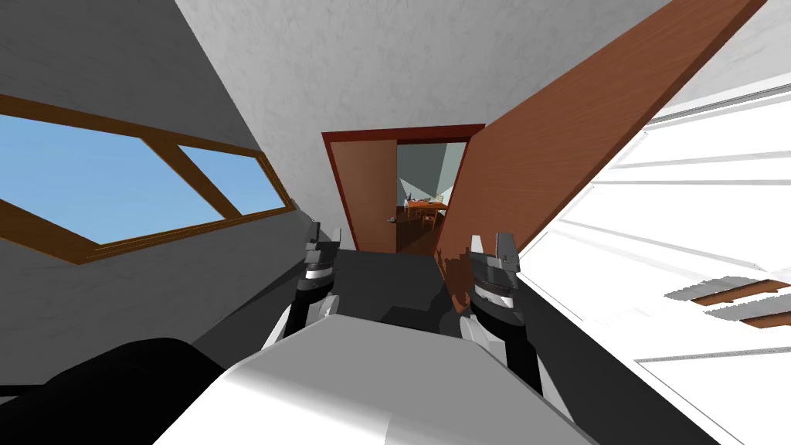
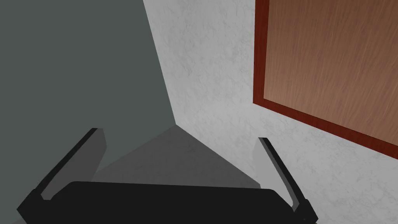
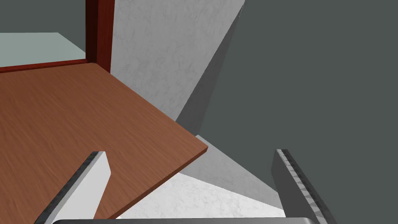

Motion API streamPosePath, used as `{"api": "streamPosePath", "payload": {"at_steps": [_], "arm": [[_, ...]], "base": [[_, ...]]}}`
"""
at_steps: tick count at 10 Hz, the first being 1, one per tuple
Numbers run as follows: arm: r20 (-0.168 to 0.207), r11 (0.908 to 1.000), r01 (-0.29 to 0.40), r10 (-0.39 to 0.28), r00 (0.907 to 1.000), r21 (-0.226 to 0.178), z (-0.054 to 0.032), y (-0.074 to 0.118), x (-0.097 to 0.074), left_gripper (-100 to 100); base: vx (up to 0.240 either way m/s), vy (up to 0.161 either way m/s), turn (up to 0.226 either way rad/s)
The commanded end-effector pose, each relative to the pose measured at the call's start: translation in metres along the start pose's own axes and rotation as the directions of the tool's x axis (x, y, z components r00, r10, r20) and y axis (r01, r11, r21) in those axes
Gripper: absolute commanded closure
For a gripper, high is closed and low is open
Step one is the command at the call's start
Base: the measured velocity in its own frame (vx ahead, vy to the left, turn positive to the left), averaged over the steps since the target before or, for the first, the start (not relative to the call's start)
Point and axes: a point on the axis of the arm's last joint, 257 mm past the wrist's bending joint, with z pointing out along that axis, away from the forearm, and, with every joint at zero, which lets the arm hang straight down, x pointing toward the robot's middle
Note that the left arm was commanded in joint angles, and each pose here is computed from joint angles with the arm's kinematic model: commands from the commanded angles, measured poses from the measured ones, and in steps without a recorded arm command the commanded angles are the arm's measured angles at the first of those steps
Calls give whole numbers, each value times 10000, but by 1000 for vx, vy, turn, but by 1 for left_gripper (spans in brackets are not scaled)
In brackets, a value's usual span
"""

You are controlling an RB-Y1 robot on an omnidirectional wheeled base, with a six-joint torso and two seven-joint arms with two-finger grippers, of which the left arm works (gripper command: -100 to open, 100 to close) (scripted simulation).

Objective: Pull the door open

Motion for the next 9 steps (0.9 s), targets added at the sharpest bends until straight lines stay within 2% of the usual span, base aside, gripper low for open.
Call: {"api": "streamPosePath", "payload": {"at_steps": [1,5,9], "arm": [[-74,9999,46,-47,10000,-153,-30,90,11,-100],[-228,9981,166,-180,9996,-586,-121,339,33,-100],[-353,9932,298,-340,9988,-1123,-246,638,44,-100]], "base": [[86,-1,-27],[187,-14,-31],[136,-3,-35]]}}
